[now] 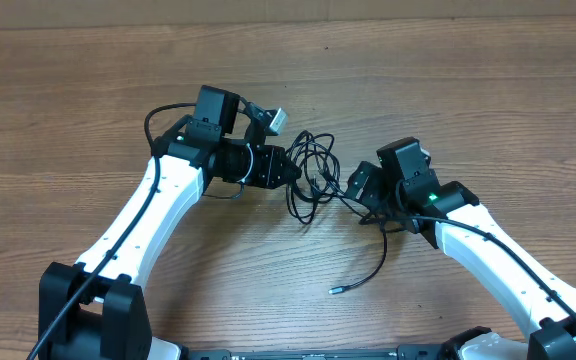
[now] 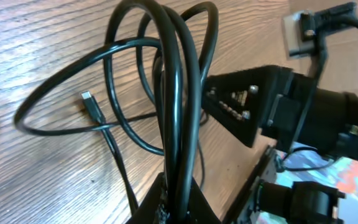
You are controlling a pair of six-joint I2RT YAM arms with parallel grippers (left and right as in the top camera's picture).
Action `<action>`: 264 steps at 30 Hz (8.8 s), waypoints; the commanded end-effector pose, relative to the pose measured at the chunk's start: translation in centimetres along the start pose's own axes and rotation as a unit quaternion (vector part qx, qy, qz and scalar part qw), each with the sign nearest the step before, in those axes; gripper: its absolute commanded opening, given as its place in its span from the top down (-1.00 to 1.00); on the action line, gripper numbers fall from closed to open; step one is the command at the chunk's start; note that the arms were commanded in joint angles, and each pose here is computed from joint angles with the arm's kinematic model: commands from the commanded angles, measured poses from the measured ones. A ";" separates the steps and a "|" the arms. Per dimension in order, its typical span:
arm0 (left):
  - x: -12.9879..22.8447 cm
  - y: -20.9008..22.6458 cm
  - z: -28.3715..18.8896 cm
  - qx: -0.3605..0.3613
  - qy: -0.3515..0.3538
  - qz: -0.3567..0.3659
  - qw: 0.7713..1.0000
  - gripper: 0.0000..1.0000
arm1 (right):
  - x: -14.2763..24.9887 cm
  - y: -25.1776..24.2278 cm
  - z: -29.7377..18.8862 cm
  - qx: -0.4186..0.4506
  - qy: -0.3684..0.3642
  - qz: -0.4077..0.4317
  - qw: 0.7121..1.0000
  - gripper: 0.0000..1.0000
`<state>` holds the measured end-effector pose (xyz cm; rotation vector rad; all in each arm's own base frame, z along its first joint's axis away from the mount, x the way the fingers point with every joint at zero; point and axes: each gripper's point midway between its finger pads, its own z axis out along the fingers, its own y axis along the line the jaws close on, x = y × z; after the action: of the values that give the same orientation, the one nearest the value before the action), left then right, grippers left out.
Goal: Untangle cables
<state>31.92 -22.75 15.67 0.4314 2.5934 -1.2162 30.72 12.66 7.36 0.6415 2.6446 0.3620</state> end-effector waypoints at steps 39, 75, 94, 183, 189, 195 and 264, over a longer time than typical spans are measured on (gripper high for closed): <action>-7.9 -4.2 -5.3 0.129 -0.133 -0.034 0.982 0.92 | 3.8 6.8 -2.1 -0.200 0.099 -0.188 0.957 -1.00; -5.2 0.8 -3.9 -0.001 -0.104 -0.045 0.994 0.91 | -4.8 11.5 -8.4 -0.257 -0.136 -0.196 0.936 0.92; -4.8 2.7 -4.0 -0.049 -0.107 -0.091 0.989 -0.99 | -2.0 13.4 -13.3 -0.357 -0.098 -0.222 0.902 0.92; 2.9 13.5 -12.5 -0.568 -0.003 -0.055 0.821 -1.00 | -5.6 1.8 -14.4 -0.095 0.104 0.009 0.990 -0.76; 3.7 14.1 -12.7 -0.583 0.018 -0.061 0.810 -0.99 | -5.7 1.9 -14.4 -0.095 0.103 0.009 0.990 -0.77; 4.1 14.1 -11.4 -0.562 0.006 -0.103 0.821 -0.99 | -5.7 1.9 -14.4 -0.095 0.103 0.009 0.990 -0.79; 10.9 20.8 -6.4 -0.403 -0.094 -0.551 0.725 -0.62 | -8.4 -1.4 -13.4 0.002 0.030 -0.062 0.998 -1.00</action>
<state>28.98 -3.21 2.08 -1.4278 2.7989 -0.0637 30.94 5.43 20.87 0.5176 2.7384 0.3603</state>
